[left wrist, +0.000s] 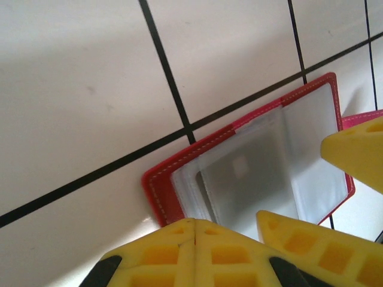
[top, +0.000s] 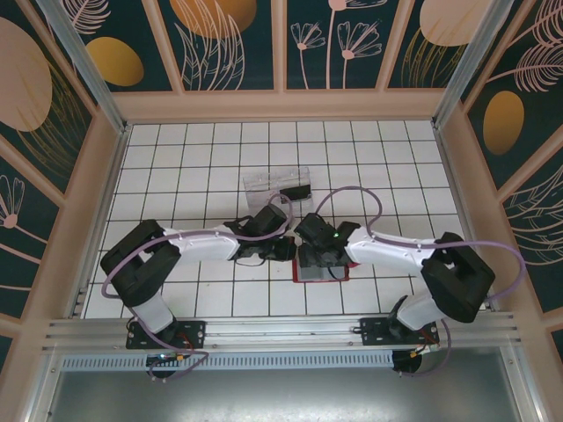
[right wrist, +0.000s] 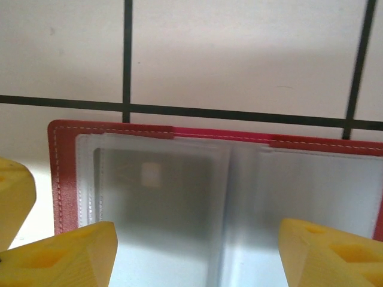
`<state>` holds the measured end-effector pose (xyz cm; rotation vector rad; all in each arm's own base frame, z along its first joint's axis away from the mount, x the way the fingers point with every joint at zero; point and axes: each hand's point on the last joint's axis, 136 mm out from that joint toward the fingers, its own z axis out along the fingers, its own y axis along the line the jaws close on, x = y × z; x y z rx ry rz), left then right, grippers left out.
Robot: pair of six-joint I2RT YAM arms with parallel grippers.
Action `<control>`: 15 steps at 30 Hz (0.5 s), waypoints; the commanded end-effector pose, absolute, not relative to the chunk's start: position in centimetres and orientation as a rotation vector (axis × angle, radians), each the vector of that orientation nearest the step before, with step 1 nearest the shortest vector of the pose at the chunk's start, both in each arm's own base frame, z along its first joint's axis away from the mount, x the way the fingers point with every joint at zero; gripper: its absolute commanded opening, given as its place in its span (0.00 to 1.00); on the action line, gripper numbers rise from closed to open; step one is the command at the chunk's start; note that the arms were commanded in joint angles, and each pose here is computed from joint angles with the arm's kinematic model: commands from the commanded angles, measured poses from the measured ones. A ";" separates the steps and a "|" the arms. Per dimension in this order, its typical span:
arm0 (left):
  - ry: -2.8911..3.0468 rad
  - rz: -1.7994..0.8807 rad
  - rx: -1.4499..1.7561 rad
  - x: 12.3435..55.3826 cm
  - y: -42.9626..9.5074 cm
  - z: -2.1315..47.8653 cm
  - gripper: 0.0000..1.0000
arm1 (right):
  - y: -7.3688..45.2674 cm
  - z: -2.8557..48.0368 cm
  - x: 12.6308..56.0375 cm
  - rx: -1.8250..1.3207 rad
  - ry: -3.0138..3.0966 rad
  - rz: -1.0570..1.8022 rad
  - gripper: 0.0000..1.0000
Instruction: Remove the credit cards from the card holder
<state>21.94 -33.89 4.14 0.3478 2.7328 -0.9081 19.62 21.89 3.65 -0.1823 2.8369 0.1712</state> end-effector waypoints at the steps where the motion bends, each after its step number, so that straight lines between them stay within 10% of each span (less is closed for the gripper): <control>1: 2.723 -0.891 0.301 22.3 -32.9 4.5 0.00 | 22.3 3.8 20.4 -0.215 2.813 0.118 0.72; 15: 2.716 -0.960 0.385 22.0 -34.3 5.2 0.00 | 19.6 2.4 19.5 -0.185 2.851 0.002 0.72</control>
